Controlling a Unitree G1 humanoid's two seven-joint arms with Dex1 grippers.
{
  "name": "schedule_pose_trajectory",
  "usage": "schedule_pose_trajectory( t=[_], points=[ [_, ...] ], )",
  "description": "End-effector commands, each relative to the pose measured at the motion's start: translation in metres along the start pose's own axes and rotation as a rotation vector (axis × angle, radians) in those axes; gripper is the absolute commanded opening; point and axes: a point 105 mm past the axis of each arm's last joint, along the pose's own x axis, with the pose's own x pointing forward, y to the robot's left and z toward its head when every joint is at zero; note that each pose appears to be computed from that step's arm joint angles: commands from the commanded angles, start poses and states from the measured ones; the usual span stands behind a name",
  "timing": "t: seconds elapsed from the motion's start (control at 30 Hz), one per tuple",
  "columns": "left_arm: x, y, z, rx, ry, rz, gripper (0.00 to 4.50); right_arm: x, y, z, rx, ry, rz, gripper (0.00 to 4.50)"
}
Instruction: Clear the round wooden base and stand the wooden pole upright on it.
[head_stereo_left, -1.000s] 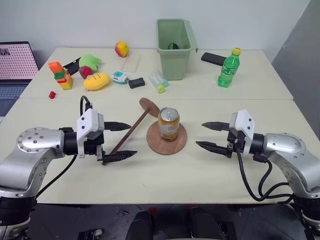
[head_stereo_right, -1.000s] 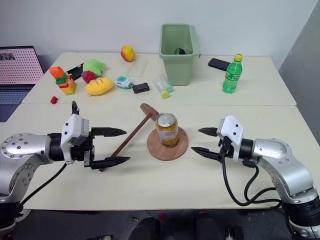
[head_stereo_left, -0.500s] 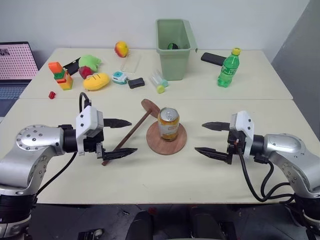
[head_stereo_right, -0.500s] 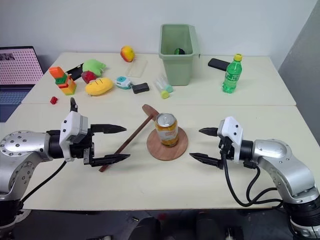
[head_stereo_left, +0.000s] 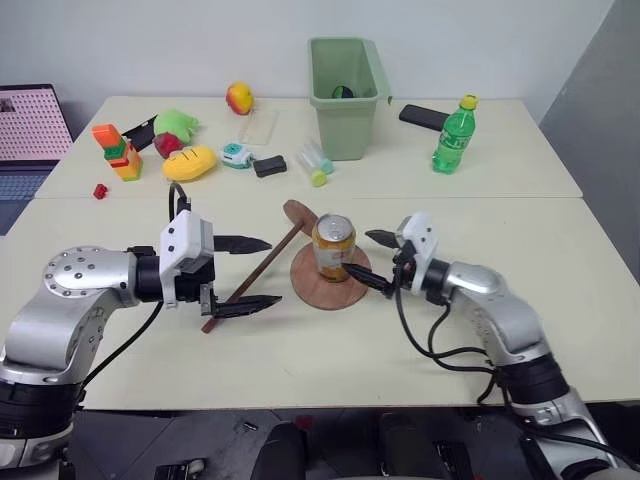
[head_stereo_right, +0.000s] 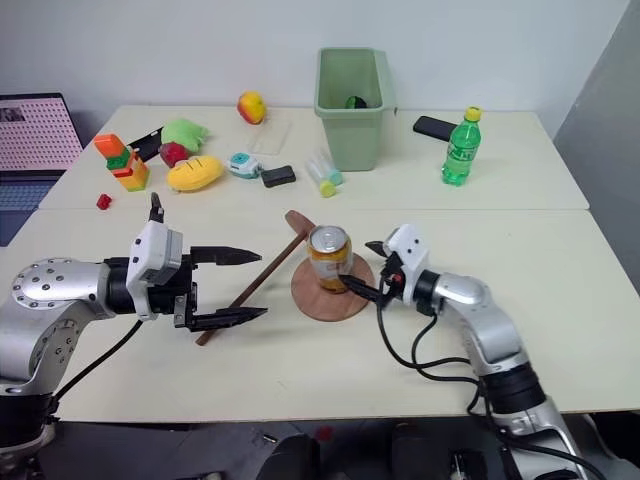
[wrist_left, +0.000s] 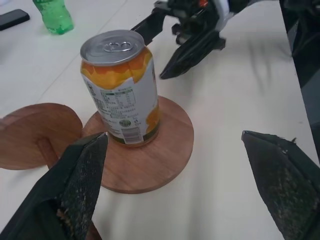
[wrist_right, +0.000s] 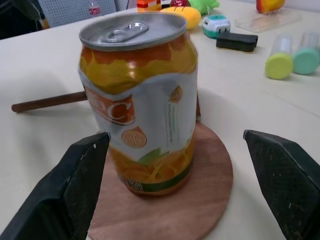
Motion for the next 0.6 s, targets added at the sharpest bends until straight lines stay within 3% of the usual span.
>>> schedule_pose_trajectory(
  t=[0.03,0.57,0.6],
  points=[
    [-0.002,0.000,0.008,0.042,-0.005,0.000,4.50,0.016,0.005,0.015,-0.046,-0.067,0.025,4.49],
    [-0.003,-0.007,0.007,0.040,0.004,0.010,4.50,0.054,0.020,0.017,0.019,-0.110,0.117,4.49],
    [-0.003,-0.007,0.007,0.041,0.005,0.011,4.50,0.055,0.019,0.018,0.026,-0.116,0.110,4.31]
  ],
)
